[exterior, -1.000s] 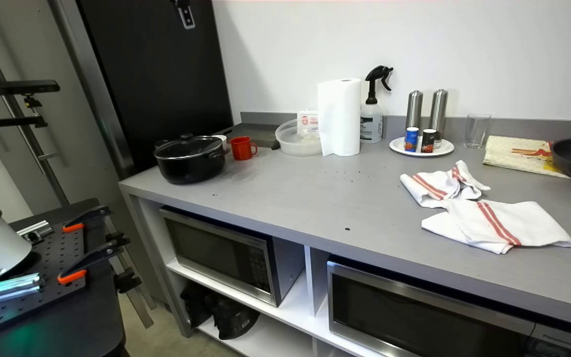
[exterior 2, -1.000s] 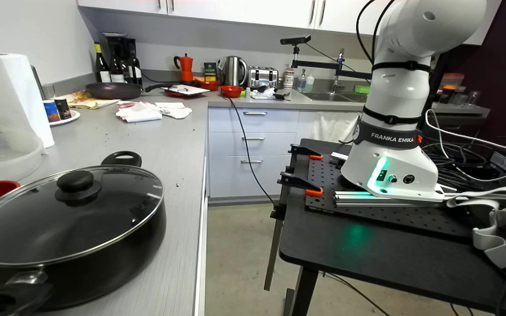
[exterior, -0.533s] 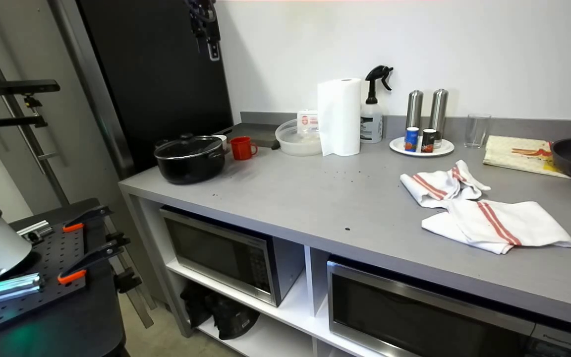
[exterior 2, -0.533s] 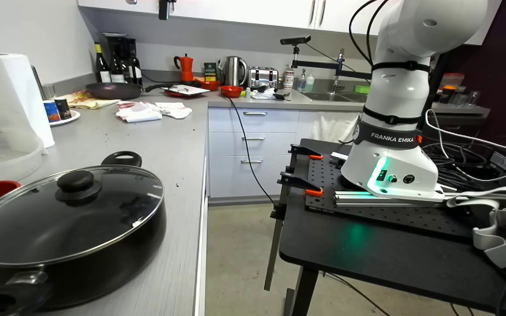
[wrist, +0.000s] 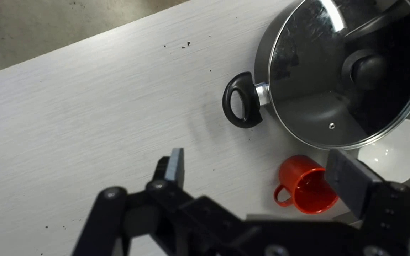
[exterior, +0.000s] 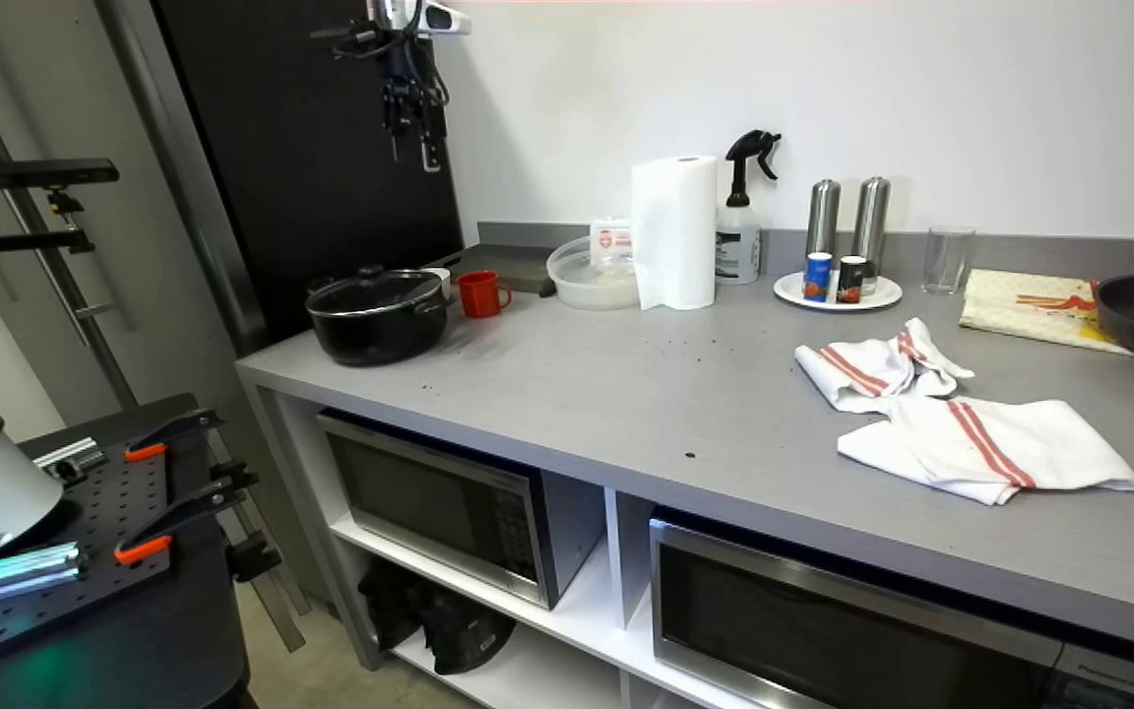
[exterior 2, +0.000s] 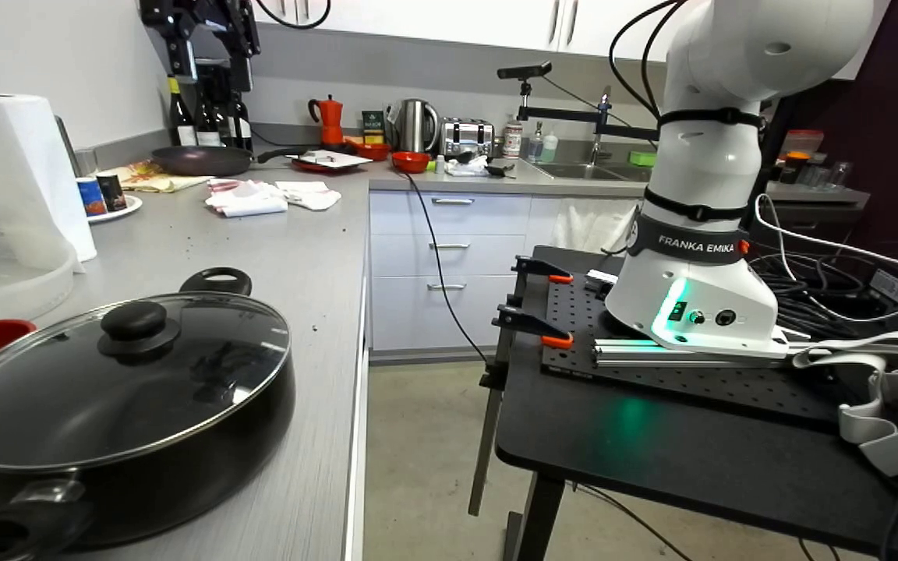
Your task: Remove the glass lid from the top of the black pot.
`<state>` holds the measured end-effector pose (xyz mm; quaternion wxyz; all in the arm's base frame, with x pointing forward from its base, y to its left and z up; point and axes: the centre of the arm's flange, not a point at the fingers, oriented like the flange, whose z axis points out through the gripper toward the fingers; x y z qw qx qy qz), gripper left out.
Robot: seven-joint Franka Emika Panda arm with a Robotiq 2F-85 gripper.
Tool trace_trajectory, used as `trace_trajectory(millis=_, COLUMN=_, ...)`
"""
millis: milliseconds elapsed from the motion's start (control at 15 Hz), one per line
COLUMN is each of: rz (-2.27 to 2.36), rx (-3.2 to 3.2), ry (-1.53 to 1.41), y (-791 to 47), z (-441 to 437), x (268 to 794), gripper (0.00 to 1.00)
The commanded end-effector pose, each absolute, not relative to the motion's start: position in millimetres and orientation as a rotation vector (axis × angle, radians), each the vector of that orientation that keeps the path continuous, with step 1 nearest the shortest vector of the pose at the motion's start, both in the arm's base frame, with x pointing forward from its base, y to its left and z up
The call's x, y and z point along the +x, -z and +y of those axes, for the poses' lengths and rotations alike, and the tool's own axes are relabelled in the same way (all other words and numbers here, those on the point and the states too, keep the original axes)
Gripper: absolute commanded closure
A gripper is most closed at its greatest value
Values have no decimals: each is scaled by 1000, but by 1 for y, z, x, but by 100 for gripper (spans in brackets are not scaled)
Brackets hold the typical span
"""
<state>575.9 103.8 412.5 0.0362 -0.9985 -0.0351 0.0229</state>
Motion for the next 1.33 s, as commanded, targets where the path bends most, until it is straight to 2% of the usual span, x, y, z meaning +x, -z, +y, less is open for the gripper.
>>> trace_trajectory(millis=0, rz=-207, rx=-3122, ry=-80, y=-394, z=145, x=593, gripper=0)
trace_trajectory(millis=600, rz=-443, rx=-3163, ry=-59, y=-340, z=234, x=596, gripper=0)
trace_trajectory(millis=1267, rz=-630, rx=-3091, ry=-110, y=-288, z=315, x=565, gripper=0)
